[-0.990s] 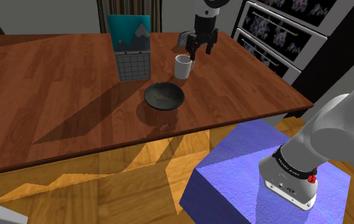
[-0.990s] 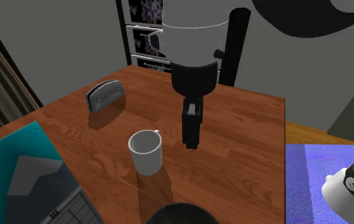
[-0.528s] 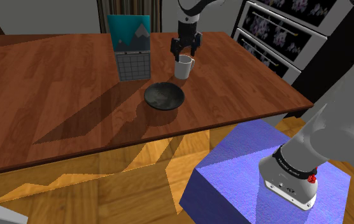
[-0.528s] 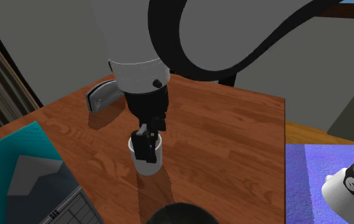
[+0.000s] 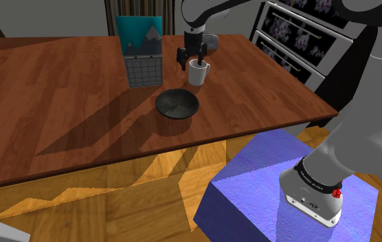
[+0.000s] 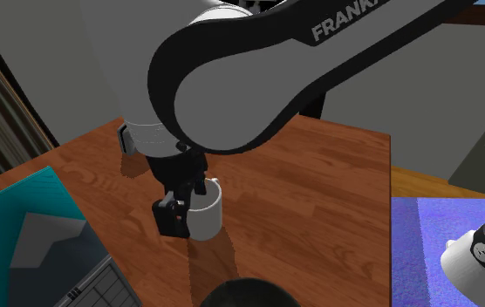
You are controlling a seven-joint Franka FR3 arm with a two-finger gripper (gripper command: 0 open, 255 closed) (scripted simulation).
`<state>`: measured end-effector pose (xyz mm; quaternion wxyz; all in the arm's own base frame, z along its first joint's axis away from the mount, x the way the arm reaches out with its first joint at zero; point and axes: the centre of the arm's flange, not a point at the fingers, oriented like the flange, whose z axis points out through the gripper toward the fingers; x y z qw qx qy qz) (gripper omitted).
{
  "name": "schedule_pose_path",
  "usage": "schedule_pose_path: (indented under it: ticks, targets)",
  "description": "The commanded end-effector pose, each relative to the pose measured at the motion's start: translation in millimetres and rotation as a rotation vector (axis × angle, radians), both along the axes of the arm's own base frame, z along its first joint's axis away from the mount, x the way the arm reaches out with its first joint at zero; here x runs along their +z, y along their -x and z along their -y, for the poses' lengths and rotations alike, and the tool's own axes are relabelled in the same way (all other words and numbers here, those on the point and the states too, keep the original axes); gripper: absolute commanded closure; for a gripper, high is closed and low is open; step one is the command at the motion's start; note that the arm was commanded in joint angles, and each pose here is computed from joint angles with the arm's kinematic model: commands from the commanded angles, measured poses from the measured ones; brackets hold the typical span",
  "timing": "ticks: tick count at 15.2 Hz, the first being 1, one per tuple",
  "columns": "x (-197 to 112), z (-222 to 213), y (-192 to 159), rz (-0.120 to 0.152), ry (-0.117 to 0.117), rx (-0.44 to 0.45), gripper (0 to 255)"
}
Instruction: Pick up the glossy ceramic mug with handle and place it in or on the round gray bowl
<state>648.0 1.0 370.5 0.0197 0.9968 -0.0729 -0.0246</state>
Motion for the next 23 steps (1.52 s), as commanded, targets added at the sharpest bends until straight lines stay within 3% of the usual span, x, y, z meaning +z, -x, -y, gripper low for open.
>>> schedule_pose_path:
  ticks: [1,10,11,20,23]
  targets:
    - [-12,0,1,0.0,0.0,0.0,0]
    - [-20,1,2,0.0,0.0,0.0,0]
    - [-20,1,2,0.0,0.0,0.0,255]
    - [-20,1,2,0.0,0.0,0.0,255]
    - [-4,1,2,0.0,0.0,0.0,255]
